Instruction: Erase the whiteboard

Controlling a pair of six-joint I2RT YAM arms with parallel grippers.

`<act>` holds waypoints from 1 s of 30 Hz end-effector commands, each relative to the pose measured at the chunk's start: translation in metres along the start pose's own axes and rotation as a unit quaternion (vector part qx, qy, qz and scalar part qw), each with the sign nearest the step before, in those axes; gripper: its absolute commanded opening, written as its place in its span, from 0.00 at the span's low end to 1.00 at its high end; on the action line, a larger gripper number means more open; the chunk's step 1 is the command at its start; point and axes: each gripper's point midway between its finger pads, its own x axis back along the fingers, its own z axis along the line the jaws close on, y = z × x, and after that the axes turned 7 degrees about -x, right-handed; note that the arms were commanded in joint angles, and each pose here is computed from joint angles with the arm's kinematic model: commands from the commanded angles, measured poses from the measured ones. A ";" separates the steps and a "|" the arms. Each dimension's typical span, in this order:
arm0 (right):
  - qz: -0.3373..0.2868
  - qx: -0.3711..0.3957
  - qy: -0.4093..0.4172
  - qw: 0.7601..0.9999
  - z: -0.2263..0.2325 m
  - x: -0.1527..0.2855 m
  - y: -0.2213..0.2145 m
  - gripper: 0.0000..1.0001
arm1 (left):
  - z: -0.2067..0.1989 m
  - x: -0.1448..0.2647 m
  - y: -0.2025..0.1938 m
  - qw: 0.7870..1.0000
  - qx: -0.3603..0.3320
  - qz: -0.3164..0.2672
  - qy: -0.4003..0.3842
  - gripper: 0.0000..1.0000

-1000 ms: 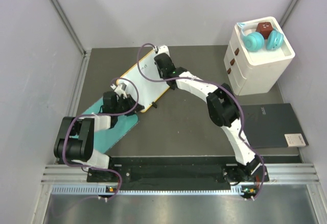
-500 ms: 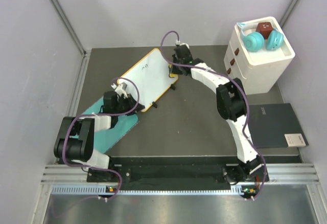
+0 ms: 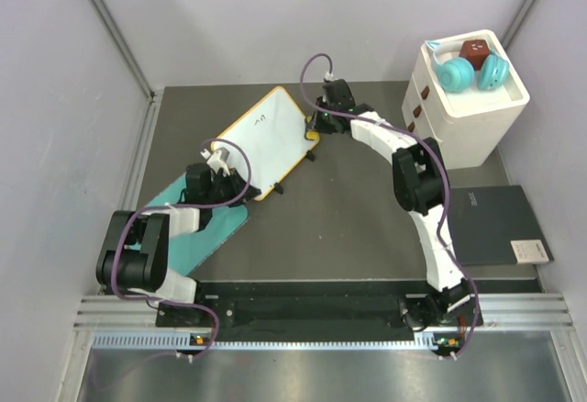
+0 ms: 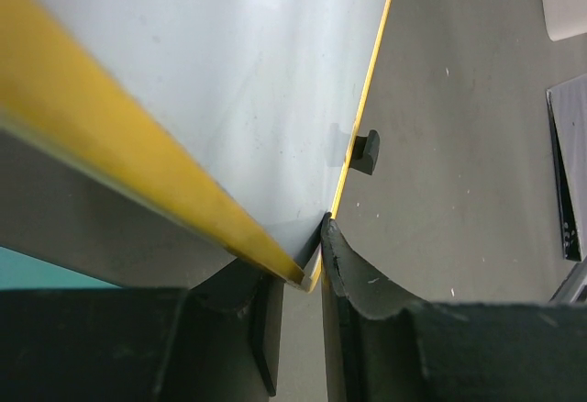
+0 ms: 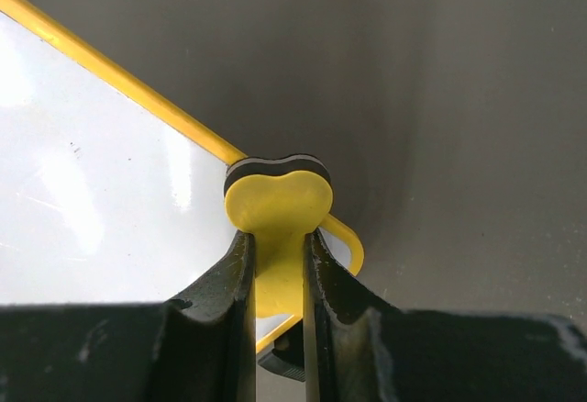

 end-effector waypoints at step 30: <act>-0.048 0.053 0.097 0.993 0.157 -0.002 -0.033 0.00 | 0.015 -0.001 -0.006 0.998 -0.048 0.005 0.045 0.00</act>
